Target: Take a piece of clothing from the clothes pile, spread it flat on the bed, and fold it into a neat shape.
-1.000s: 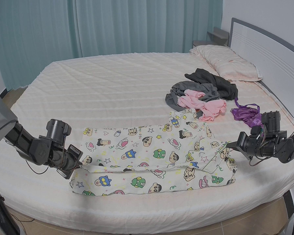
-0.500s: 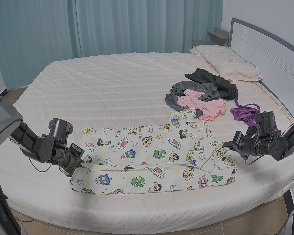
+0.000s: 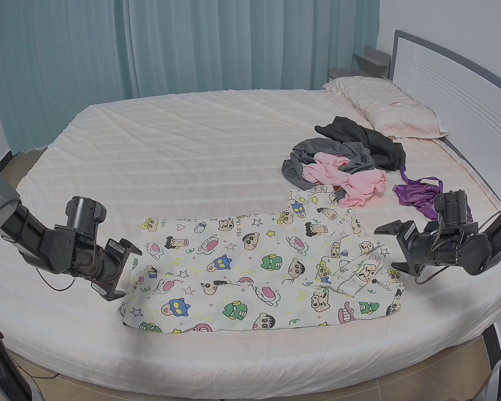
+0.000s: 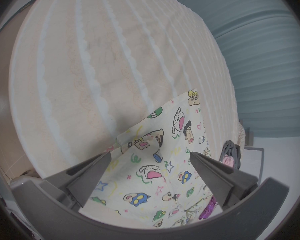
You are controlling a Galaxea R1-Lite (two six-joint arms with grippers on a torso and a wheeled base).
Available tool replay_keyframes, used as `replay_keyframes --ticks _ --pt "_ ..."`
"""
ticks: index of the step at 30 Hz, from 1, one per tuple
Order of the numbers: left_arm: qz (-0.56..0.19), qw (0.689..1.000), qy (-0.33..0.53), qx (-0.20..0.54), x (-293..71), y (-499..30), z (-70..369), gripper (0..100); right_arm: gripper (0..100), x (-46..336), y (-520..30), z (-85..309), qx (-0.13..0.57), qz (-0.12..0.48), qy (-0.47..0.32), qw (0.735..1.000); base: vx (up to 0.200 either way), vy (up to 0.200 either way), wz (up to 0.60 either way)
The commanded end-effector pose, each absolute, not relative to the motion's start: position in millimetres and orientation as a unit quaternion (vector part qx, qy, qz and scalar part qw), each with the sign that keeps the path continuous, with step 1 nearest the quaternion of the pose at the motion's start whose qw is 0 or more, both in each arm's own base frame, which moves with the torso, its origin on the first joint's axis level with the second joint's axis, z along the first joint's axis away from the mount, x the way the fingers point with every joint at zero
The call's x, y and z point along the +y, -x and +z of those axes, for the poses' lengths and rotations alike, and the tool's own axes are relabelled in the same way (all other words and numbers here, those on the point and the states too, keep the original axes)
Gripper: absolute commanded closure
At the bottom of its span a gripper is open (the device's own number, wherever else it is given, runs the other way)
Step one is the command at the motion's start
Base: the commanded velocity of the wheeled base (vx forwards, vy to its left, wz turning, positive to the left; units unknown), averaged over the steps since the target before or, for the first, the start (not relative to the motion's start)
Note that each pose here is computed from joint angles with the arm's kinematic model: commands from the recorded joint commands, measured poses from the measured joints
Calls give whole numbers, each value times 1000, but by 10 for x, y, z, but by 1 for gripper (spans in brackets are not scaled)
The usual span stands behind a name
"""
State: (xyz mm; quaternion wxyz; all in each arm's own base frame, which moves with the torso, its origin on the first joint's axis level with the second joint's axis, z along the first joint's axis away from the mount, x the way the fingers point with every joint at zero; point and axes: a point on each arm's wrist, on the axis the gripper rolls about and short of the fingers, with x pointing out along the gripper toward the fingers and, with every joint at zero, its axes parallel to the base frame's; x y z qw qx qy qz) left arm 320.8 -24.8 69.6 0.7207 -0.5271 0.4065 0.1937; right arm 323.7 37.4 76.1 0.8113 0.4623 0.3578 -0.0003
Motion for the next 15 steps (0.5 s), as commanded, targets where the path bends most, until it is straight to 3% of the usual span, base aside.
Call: replay_keyframes --ticks 1,15 --pt "178 723 552 376 -79 -2947 991 0 0 604 -3108 815 361 -5 -474 803 0 0 0" --pt "169 719 559 376 -97 -2621 1080 0 0 812 -3414 264 355 -74 -424 830 0 0 0"
